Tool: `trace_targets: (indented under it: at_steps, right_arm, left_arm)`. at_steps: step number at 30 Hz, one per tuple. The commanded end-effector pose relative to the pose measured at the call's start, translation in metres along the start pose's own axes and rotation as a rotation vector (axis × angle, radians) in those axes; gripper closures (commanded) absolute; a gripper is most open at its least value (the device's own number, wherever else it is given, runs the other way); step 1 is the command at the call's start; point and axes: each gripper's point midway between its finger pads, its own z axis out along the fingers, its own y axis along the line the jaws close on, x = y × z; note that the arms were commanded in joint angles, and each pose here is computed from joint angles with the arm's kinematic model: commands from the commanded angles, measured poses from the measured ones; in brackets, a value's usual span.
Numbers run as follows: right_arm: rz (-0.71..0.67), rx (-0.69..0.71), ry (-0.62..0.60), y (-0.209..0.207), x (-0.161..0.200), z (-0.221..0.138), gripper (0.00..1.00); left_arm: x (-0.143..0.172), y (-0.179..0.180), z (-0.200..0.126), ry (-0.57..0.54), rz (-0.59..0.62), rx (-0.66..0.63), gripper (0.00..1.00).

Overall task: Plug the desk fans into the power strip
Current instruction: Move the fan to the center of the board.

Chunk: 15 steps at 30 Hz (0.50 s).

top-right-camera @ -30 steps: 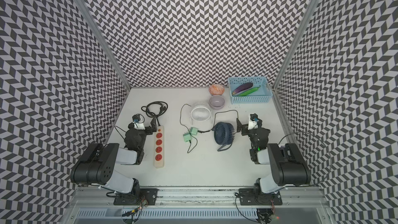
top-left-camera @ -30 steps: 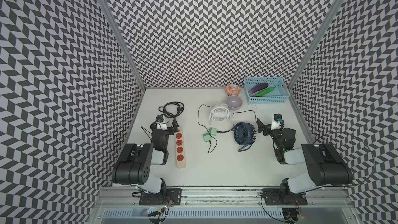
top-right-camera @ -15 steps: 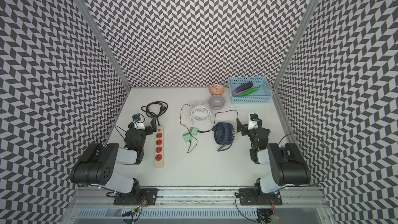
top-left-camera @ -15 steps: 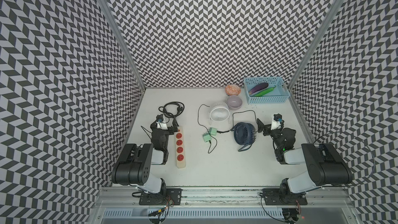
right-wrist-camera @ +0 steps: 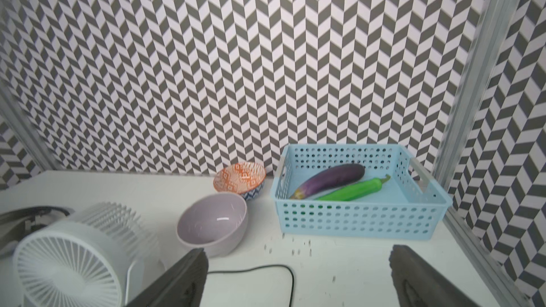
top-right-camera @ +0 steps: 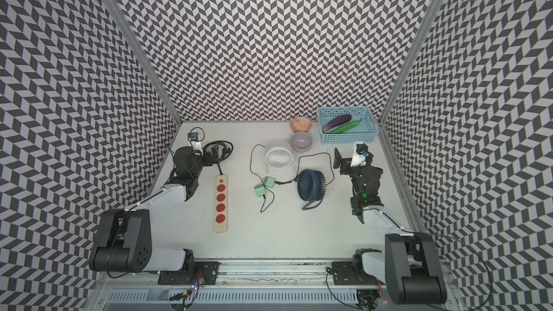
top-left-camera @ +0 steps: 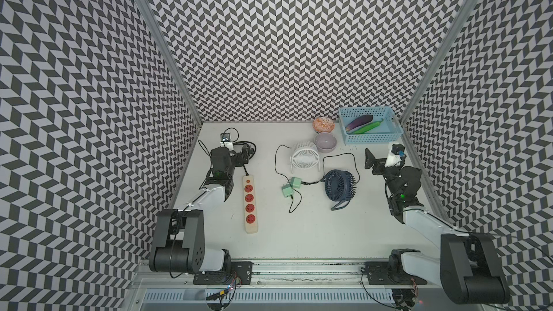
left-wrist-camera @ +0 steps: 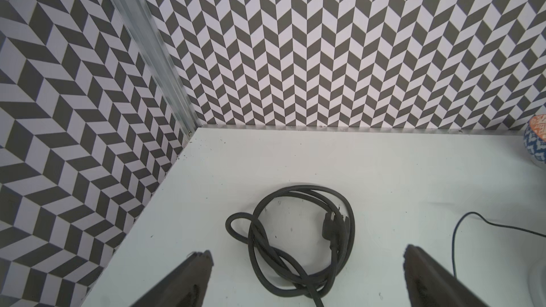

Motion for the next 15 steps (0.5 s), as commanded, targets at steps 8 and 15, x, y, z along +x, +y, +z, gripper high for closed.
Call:
trace_targets:
  at_steps: [8,15]
  right_arm:
    - [0.453,0.167,0.228,-0.015,0.018,-0.017,0.00]
    - [0.485,0.035,0.265,0.011,0.015,-0.037,0.00]
  left_arm:
    - [-0.001,-0.021,-0.033,0.249,-0.042,0.117,0.00]
    - [0.047,-0.034,-0.051,0.443,0.000,0.199,0.00]
